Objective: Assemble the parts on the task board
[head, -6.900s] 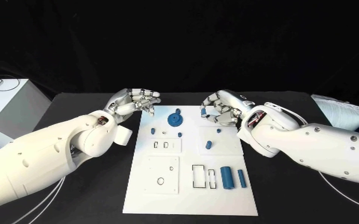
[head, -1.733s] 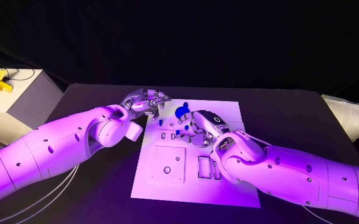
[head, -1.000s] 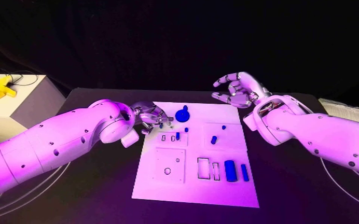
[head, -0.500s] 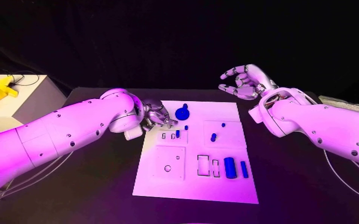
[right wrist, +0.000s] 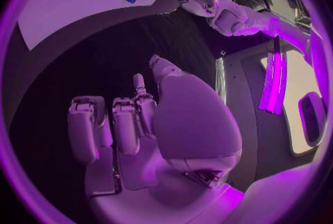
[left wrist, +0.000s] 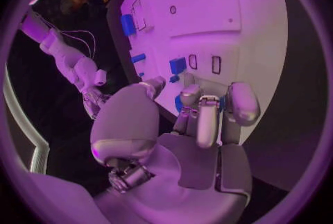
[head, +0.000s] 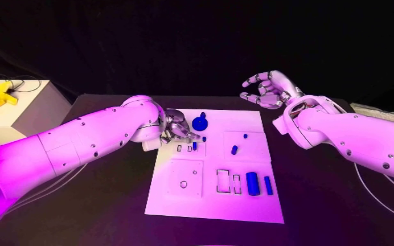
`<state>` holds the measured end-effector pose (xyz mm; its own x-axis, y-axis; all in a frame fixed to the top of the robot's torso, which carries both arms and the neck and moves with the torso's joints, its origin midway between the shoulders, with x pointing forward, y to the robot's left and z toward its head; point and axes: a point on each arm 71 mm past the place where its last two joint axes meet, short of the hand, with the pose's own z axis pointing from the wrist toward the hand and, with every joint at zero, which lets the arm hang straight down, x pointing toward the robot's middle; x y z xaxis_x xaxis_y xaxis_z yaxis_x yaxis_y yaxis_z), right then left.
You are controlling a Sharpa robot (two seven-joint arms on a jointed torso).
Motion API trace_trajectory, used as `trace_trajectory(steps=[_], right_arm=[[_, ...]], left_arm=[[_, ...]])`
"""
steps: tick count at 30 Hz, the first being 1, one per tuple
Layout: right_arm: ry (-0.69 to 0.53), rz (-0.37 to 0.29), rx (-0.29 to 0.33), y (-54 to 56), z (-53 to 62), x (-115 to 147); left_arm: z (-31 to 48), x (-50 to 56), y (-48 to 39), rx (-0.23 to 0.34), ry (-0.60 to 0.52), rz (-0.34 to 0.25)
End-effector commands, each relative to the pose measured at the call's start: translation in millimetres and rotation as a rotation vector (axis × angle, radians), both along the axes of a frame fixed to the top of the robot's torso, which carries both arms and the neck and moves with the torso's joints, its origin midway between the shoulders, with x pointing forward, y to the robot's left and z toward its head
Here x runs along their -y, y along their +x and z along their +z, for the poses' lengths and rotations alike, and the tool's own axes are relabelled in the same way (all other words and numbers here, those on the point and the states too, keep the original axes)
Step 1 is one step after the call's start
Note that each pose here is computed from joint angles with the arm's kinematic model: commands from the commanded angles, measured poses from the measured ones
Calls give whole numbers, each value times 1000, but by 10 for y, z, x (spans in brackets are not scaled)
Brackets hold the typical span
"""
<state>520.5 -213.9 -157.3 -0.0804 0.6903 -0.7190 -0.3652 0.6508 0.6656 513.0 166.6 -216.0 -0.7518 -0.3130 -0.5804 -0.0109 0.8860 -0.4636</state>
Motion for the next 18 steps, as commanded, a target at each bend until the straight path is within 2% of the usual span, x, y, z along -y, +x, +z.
trace_trajectory(steps=[1,10,18], right_arm=[[-8,7,-12,4,-6,-12],[-13,12,-15,7,-11,-35],[-15,13,-19,11,-16,-44]], left_arm=[[-27,23,8,-9,48,-34],[-85,98,17,-25,66,-53],[-100,128,11,-34,71,-65]])
